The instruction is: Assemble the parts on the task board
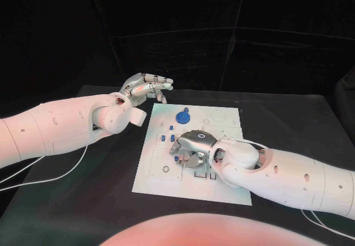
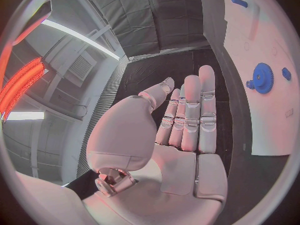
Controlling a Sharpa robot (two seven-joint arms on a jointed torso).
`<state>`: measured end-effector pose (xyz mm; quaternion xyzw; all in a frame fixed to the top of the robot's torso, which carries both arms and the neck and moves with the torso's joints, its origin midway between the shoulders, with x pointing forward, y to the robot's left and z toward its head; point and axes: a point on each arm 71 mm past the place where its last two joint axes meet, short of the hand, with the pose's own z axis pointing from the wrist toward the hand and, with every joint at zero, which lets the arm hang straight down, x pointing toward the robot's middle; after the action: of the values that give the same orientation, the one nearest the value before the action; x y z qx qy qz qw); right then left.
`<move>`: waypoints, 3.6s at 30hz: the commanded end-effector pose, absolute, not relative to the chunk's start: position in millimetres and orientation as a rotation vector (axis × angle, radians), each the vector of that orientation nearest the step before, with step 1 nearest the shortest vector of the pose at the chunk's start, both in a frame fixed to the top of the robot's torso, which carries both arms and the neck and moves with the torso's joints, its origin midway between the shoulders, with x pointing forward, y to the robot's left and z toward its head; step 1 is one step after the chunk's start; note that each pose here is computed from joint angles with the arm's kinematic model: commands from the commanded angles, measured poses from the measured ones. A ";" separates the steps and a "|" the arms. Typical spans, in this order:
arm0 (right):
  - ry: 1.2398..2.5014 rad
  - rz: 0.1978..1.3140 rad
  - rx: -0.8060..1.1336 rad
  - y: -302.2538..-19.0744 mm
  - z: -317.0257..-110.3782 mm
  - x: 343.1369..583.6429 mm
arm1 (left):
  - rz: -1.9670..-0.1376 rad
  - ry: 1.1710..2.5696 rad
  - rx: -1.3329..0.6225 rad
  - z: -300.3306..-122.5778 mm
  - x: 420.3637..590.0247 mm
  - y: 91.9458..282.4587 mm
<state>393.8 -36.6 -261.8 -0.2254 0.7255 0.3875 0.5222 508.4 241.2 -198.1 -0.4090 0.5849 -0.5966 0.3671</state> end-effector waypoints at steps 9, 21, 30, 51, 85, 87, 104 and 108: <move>1.667 0.940 -0.390 -82.1 -237.9 396.5 | -1.541 1.506 -1.054 -197.2 509.2 243.0; 1.772 0.687 -0.374 -145.4 -218.6 426.1 | -1.544 1.506 -1.053 -197.1 509.1 243.1; 1.846 0.611 -0.419 -154.0 -223.7 429.4 | -1.545 1.507 -1.053 -197.2 509.1 243.0; 1.813 0.635 -0.429 -139.8 -224.4 434.7 | -1.541 1.506 -1.054 -197.3 509.4 244.5; 1.704 0.727 -0.352 -139.5 -210.5 426.4 | -1.533 1.505 -1.058 -197.7 510.0 247.5; 1.710 0.764 -0.314 -140.8 -207.6 424.5 | -1.533 1.505 -1.058 -197.7 510.1 247.7; 1.686 1.050 -0.286 -92.6 -187.4 406.4 | -1.535 1.506 -1.057 -197.8 510.4 246.3; 1.691 1.082 -0.363 -66.2 -194.8 401.3 | -1.537 1.507 -1.056 -197.8 510.6 244.8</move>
<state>404.1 -70.6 -193.1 -0.1322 0.7128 0.4418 0.5285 510.3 246.8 -199.4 -0.4123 0.5872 -0.5916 0.3677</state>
